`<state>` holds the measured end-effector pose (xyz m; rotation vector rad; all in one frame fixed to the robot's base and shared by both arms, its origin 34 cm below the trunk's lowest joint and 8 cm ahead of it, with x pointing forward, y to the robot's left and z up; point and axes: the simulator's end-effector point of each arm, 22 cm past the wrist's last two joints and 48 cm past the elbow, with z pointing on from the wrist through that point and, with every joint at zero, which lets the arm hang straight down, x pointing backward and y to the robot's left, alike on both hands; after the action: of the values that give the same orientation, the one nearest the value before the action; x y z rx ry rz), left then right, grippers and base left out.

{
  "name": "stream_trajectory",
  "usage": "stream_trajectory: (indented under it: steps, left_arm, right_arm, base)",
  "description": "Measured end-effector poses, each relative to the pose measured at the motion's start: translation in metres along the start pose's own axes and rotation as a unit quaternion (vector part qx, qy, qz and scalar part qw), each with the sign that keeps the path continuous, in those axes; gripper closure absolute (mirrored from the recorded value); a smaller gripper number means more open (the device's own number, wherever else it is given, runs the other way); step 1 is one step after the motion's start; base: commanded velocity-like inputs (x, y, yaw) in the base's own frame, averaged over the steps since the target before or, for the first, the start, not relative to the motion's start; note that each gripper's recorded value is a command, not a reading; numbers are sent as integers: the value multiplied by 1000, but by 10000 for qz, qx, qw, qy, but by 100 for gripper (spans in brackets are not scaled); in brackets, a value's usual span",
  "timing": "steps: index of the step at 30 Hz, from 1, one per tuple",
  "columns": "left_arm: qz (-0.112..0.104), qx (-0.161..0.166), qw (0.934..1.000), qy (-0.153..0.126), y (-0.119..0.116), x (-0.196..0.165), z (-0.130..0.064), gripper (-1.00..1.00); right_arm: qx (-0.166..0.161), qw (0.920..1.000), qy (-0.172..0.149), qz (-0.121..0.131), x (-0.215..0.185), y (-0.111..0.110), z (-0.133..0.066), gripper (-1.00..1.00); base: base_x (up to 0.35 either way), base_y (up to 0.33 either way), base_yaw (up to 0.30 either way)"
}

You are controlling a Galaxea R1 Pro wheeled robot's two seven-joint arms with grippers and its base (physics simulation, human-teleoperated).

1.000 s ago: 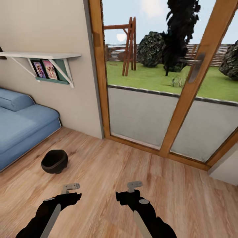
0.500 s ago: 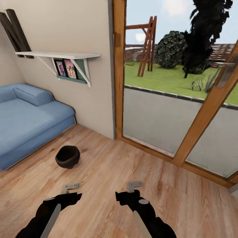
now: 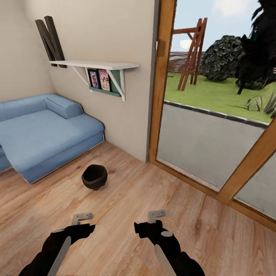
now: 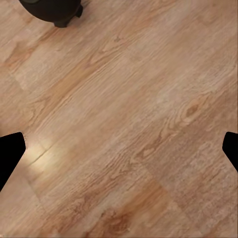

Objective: Place each of the two pumpkins and all three candles from the living room inside a cabinet in the living room (use any cabinet), then make sure every cabinet is closed, and position the cauldron so it is next to a table in the living room.

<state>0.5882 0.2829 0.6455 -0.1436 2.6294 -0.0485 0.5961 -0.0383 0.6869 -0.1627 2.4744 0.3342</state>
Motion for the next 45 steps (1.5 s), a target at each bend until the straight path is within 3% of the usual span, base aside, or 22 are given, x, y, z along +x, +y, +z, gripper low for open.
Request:
stream_trajectory:
  steps: [20, 45]
  left_arm:
    - [34, 16, 9999, -129, -3, -9, -7, -100]
    - [47, 39, 9995, -306, -6, -22, -17, -100]
  right_arm:
    - [-3, 9999, -118, -30, -10, 2, -6, -100]
    - [-41, 9995, -273, -155, -21, 10, -16, -100]
  base:
    - [203, -32, 206]
    - [68, -31, 170]
